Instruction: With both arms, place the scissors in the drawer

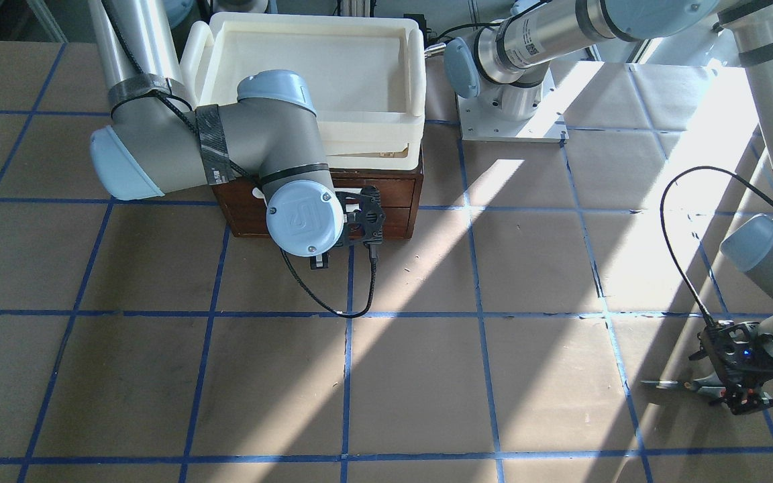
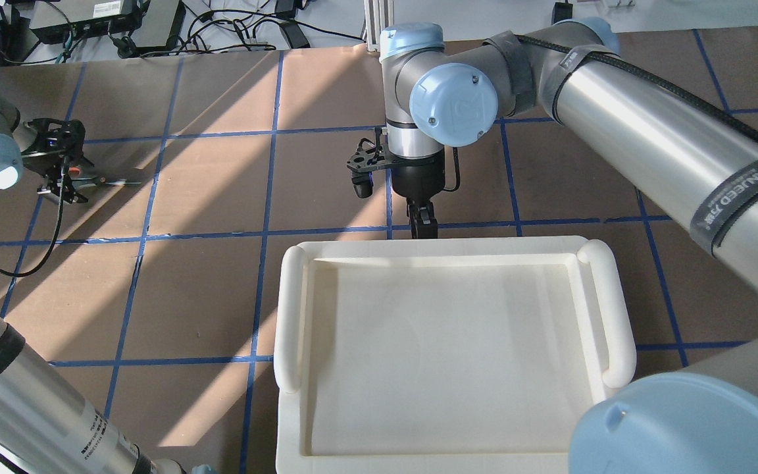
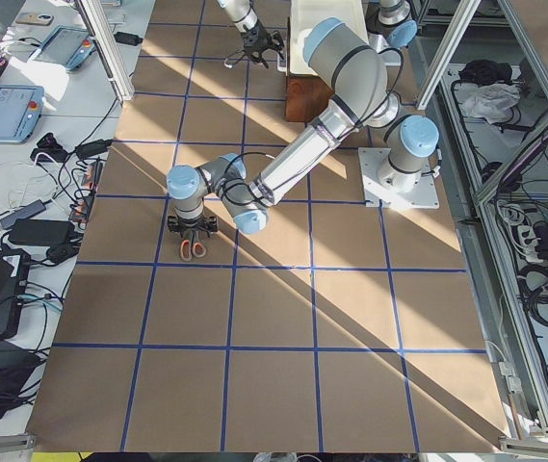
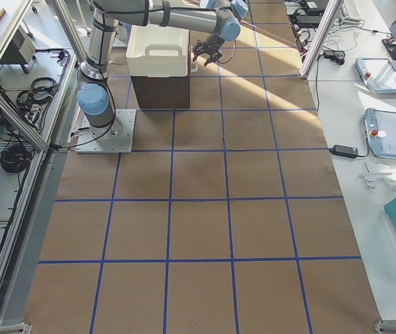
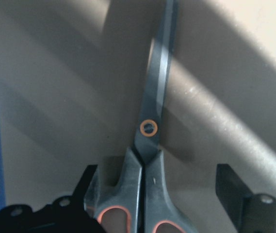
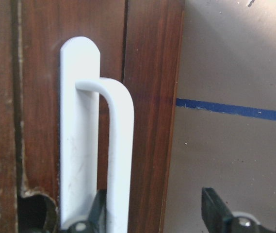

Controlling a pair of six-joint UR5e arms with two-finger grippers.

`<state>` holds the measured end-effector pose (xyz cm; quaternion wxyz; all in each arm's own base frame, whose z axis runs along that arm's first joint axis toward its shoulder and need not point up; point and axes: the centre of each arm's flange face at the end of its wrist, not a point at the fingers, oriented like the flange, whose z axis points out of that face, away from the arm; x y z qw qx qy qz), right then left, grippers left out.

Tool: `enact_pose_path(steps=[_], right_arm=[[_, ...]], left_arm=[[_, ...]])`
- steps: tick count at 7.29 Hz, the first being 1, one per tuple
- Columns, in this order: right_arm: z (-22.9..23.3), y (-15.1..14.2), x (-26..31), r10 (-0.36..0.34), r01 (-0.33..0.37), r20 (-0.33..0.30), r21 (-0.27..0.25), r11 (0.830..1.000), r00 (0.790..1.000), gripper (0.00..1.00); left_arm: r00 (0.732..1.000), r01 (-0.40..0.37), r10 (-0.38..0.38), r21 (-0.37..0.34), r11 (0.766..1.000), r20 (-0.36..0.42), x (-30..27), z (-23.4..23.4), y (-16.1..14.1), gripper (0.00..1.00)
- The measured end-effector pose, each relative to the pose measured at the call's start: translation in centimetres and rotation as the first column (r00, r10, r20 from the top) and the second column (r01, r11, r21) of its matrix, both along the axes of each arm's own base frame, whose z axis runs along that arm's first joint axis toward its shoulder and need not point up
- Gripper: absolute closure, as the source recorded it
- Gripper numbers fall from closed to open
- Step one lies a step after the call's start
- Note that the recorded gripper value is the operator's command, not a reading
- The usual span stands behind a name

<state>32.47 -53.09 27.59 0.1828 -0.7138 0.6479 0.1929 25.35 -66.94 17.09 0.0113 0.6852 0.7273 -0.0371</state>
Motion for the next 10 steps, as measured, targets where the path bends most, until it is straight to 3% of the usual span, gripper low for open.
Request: enact_pose_path(steps=[2, 4, 10], right_arm=[[0.2, -0.9, -0.2, 0.008, -0.008, 0.001, -0.026, 1.000, 1.000, 0.29], [0.7, -2.6, 0.0, 0.016, -0.016, 0.001, -0.060, 0.998, 1.000, 0.29], [1.7, -7.0, -0.1, 0.019, -0.018, 0.010, -0.128, 0.992, 1.000, 0.33]], left_arm=[[1.000, 0.001, -0.001, 0.001, 1.000, -0.001, -0.1, -0.1, 0.0, 0.36], [1.000, 0.012, -0.012, 0.002, 1.000, 0.001, -0.1, -0.2, -0.1, 1.00], [0.998, 0.067, -0.066, -0.026, 0.997, 0.023, -1.2, 1.7, -0.6, 1.00]])
